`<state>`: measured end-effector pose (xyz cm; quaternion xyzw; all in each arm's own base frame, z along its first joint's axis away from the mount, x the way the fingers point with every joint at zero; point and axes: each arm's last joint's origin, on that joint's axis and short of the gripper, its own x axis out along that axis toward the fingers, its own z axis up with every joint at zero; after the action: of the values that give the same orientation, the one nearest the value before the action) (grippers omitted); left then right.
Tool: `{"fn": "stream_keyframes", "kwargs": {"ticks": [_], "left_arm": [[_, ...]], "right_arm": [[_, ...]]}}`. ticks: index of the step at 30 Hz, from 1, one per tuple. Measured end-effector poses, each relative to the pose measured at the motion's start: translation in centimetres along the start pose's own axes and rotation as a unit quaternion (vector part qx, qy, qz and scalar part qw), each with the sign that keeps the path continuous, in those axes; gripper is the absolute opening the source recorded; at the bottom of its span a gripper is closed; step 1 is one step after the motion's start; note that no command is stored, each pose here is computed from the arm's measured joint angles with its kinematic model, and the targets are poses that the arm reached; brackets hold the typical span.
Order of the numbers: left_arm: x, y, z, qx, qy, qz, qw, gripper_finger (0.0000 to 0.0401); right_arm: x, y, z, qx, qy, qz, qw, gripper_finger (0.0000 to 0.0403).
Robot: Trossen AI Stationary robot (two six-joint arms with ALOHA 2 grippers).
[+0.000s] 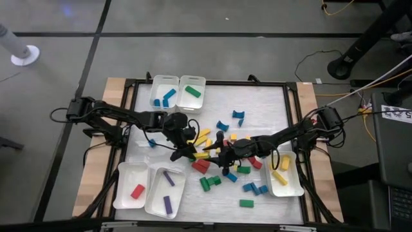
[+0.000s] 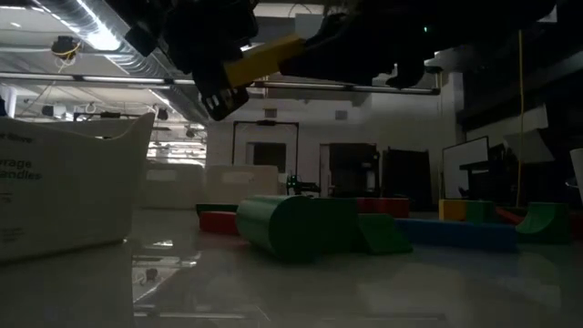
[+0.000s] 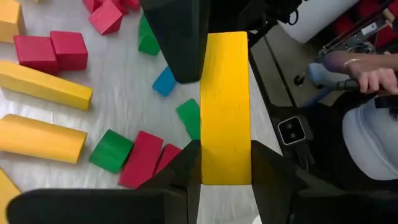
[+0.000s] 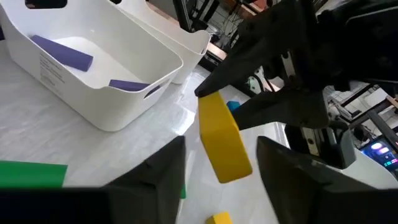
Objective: Sort blocks
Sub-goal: Put the yellow block into the bottom right white bin
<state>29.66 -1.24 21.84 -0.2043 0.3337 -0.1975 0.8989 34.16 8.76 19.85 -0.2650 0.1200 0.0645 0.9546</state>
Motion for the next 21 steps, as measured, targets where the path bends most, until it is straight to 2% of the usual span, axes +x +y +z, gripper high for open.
{"fn": "stream_keyframes", "kwargs": {"ticks": [10, 13, 16, 21], "left_arm": [[-0.03, -0.1, 0.2, 0.002, -0.008, -0.007, 1.0, 0.0099], [-0.03, -0.13, 0.21, 0.002, -0.009, -0.008, 1.0, 0.0099], [-0.03, -0.12, 0.21, 0.002, -0.008, -0.008, 1.0, 0.0099], [-0.03, -0.11, 0.21, 0.001, -0.009, -0.006, 1.0, 0.0099]], "right_arm": [[-0.01, 0.09, -0.02, 0.001, -0.003, 0.009, 1.0, 0.004], [-0.02, 0.13, 0.02, 0.001, -0.008, 0.016, 1.0, 0.0009], [-0.01, 0.11, 0.03, 0.001, -0.008, 0.015, 1.0, 0.0004], [-0.01, 0.1, 0.06, 0.001, -0.009, 0.014, 1.0, 0.0023]]}}
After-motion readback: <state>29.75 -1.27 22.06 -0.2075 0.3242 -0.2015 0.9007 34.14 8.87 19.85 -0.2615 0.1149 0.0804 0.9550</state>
